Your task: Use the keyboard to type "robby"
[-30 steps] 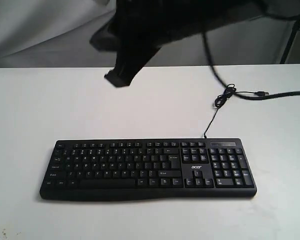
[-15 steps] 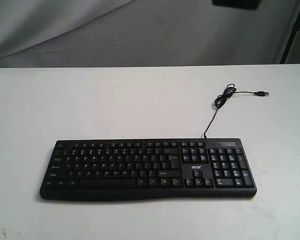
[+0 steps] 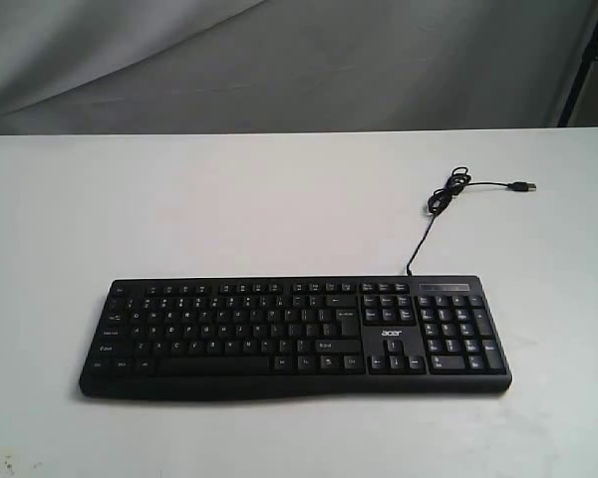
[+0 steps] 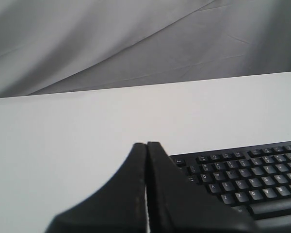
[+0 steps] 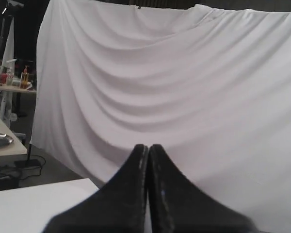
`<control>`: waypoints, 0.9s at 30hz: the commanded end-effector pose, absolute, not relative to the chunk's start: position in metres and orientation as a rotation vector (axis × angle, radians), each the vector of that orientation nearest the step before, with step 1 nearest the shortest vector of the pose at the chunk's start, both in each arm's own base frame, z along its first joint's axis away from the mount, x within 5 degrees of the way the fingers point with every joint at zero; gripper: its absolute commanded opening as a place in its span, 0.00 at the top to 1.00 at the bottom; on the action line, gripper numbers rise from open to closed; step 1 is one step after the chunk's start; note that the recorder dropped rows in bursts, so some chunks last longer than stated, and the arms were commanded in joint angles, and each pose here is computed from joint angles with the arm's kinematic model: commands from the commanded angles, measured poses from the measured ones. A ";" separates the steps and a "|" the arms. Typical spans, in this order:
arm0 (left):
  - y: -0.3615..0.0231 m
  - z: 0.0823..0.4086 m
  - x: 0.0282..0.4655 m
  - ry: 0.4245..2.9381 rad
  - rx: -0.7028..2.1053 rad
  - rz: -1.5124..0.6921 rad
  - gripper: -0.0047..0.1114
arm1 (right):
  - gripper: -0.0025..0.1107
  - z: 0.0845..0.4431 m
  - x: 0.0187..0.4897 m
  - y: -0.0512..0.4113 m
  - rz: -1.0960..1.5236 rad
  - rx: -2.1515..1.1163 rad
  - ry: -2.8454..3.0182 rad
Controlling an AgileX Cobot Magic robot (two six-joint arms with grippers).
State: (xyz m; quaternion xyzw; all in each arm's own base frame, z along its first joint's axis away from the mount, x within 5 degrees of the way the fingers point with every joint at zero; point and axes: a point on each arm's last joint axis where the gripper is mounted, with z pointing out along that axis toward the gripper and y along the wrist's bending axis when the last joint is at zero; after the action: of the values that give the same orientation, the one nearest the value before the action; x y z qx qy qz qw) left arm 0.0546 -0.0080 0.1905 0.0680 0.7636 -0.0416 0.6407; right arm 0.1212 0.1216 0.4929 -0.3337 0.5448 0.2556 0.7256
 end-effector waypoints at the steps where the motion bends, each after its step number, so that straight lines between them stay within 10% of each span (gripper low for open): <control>1: -0.008 0.190 0.055 1.736 0.161 -0.097 0.96 | 0.98 0.489 0.124 0.119 0.574 -0.688 1.251; 27: -0.008 0.190 0.055 1.736 0.161 -0.097 0.96 | 0.98 0.257 0.086 0.011 0.206 0.036 1.777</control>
State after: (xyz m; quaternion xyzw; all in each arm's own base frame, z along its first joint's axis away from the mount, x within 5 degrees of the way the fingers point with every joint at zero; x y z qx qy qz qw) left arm 0.0546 -0.0080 0.1905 0.0680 0.7636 -0.0416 0.6407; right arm 0.0903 0.0130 0.2617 -0.0003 0.7854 0.0906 0.6123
